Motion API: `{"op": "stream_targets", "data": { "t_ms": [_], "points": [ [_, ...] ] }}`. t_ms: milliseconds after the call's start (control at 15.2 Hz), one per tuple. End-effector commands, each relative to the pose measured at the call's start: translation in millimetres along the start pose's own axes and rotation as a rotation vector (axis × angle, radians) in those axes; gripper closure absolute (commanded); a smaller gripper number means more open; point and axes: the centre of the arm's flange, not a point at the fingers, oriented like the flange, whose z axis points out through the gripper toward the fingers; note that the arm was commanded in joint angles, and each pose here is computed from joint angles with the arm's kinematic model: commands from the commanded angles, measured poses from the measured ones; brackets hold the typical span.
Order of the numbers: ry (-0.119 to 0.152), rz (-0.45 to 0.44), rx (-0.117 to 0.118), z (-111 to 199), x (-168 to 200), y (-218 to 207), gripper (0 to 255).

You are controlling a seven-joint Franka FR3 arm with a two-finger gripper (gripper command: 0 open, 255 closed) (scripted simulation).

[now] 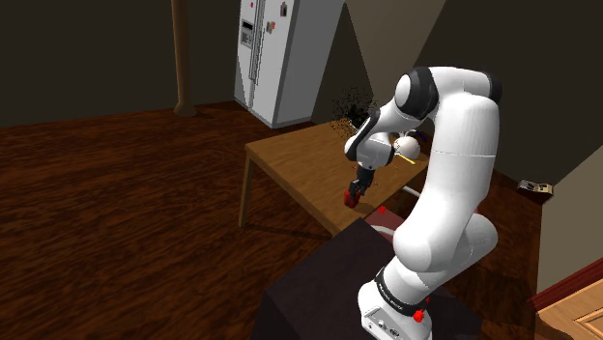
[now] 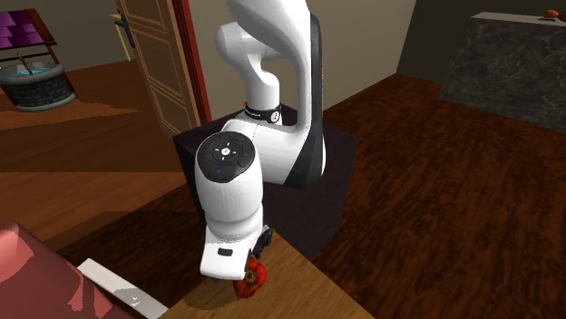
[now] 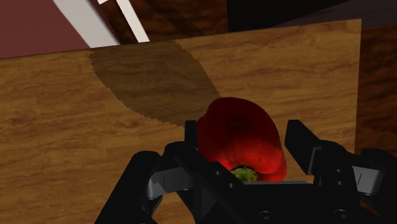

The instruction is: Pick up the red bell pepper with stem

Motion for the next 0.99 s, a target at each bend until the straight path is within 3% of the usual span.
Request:
{"op": "stream_targets", "data": {
  "t_ms": [0,924],
  "points": [
    [0.0,0.0,0.0,-9.6,-1.3,0.0,255],
    [0.0,0.0,0.0,-73.1,-10.5,-2.3,255]
  ]
}}
